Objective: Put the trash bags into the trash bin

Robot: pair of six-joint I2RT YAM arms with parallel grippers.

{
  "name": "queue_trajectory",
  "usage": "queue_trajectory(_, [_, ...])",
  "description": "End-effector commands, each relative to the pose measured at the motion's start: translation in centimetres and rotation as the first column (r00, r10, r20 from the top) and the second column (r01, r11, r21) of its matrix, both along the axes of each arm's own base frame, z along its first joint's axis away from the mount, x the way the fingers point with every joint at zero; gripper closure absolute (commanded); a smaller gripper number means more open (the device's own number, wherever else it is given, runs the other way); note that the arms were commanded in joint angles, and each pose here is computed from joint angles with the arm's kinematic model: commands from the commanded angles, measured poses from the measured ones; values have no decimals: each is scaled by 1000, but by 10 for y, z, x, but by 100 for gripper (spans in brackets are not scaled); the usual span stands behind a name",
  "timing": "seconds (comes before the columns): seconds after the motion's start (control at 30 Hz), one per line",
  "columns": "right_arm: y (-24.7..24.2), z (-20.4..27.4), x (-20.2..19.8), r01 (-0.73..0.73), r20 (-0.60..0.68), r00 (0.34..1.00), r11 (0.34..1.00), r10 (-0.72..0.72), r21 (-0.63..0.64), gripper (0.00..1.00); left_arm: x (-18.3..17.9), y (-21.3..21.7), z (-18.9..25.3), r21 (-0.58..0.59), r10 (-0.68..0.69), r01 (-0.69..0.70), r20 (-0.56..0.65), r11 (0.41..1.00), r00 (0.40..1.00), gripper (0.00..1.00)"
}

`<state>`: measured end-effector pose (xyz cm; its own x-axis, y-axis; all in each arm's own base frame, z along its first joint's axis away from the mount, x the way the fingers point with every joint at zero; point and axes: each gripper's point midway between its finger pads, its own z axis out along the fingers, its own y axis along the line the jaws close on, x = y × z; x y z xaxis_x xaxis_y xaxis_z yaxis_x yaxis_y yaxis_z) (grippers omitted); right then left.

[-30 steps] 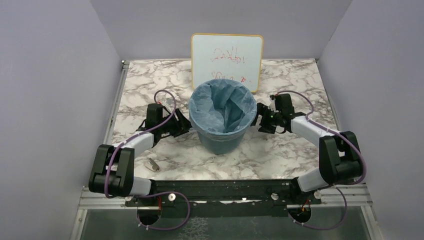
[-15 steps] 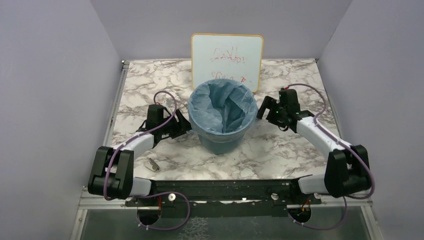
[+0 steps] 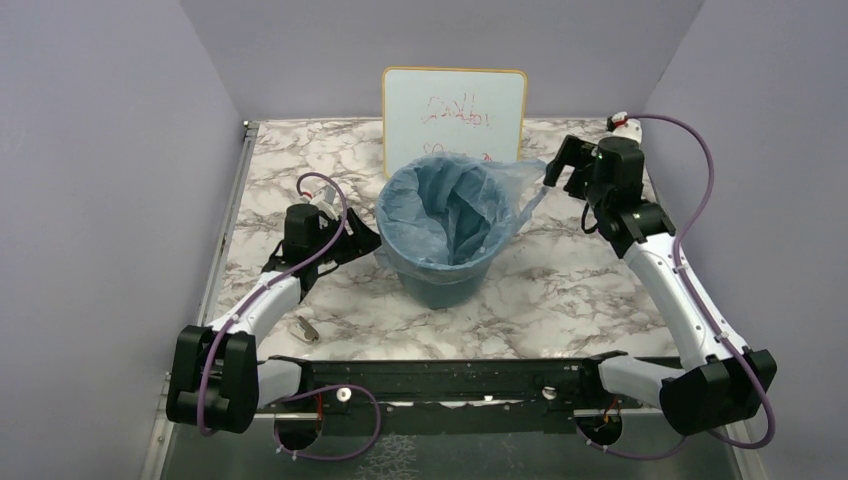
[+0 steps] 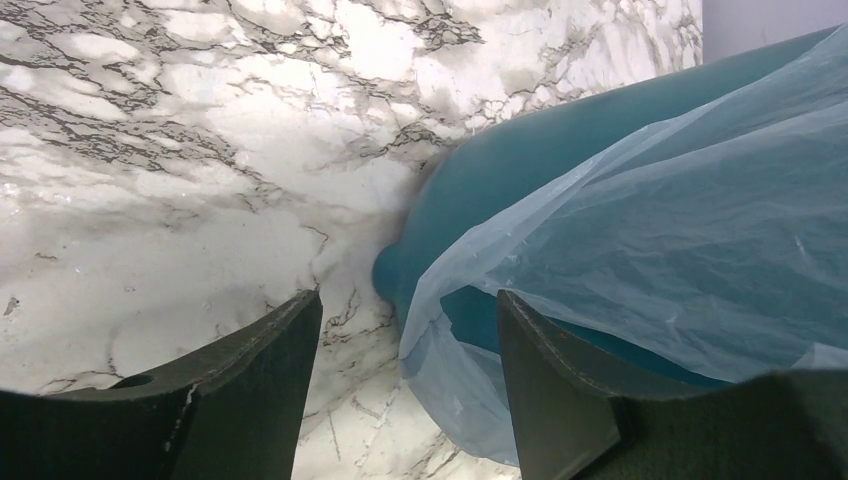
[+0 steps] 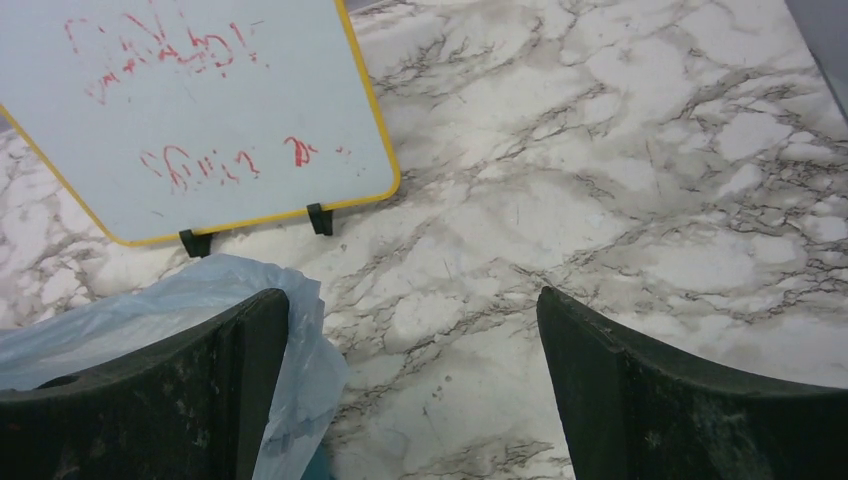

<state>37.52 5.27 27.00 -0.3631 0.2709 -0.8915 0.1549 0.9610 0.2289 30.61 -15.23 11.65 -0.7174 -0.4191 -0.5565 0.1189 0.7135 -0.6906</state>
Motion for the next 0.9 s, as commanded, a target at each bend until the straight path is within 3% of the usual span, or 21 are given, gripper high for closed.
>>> queue_trajectory(0.0, [7,5,-3,-51,7,999,999,51,0,1,8,-2,14,9,-12,11,53,1000,999,34])
queue_trajectory(0.17, [44,-70,-12,-161,-143,972,972,186,169,1,7,-6,8,-4,-38,38,14,999,999,34])
queue_trajectory(0.37, [81,-161,-33,-188,-354,878,912,322,365,2,5,-10,2,-12,-66,66,-25,998,998,34])
queue_trajectory(0.57, [75,-169,-31,-206,-371,872,928,318,309,2,4,-10,3,-7,-68,68,-21,998,997,33])
queue_trajectory(0.77, [33,-141,-25,-81,-328,937,988,121,135,1,8,-6,7,5,-41,41,0,999,999,29])
queue_trajectory(0.87, [19,-126,-23,-8,-275,961,994,37,107,1,10,-4,10,12,-23,23,10,1000,1000,28])
